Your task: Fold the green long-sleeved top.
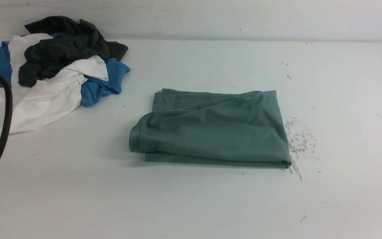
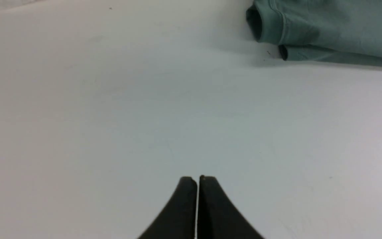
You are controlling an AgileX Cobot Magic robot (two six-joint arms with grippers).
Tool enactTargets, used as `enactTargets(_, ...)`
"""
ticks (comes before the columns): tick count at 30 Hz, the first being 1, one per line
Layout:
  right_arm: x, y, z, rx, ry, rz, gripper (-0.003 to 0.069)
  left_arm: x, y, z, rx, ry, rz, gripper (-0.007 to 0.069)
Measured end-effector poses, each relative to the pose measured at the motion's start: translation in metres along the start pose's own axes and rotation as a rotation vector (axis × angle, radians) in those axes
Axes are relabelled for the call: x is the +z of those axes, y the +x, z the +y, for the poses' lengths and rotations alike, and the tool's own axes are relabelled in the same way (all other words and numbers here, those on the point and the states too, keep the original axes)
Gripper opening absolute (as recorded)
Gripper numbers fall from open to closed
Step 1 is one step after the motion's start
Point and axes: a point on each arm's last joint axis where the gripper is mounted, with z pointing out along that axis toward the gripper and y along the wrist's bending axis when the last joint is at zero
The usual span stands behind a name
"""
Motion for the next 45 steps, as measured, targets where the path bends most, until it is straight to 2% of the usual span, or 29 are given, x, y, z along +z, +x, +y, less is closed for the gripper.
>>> enactTargets(12, 0.000, 0.001, -0.001, -0.021, 0.010, 0.007, -0.0015, -0.015, 0.051, 0.006, -0.003, 0.049, -0.194, -0.0004)
enactTargets(23, 0.000, 0.001, -0.001, -0.021, 0.011, 0.013, -0.0015, -0.024, 0.064, 0.005, -0.021, 0.089, -0.233, -0.0004)
enactTargets(30, 0.000, 0.001, -0.001, -0.021, 0.011, 0.013, -0.0015, -0.023, 0.062, 0.010, 0.012, 0.040, -0.256, -0.0004)
enactTargets(36, 0.000, 0.001, -0.001, -0.021, 0.011, 0.013, -0.0015, -0.004, 0.065, 0.017, 0.087, -0.020, -0.387, -0.0004)
enactTargets(40, 0.000, 0.001, -0.001, -0.021, 0.011, 0.013, -0.0015, 0.013, 0.080, 0.022, 0.103, -0.041, -0.455, -0.0004)
enactTargets(45, 0.000, 0.001, -0.001, -0.021, 0.011, 0.013, -0.0015, 0.047, 0.118, 0.033, 0.092, -0.084, -0.562, -0.0004)
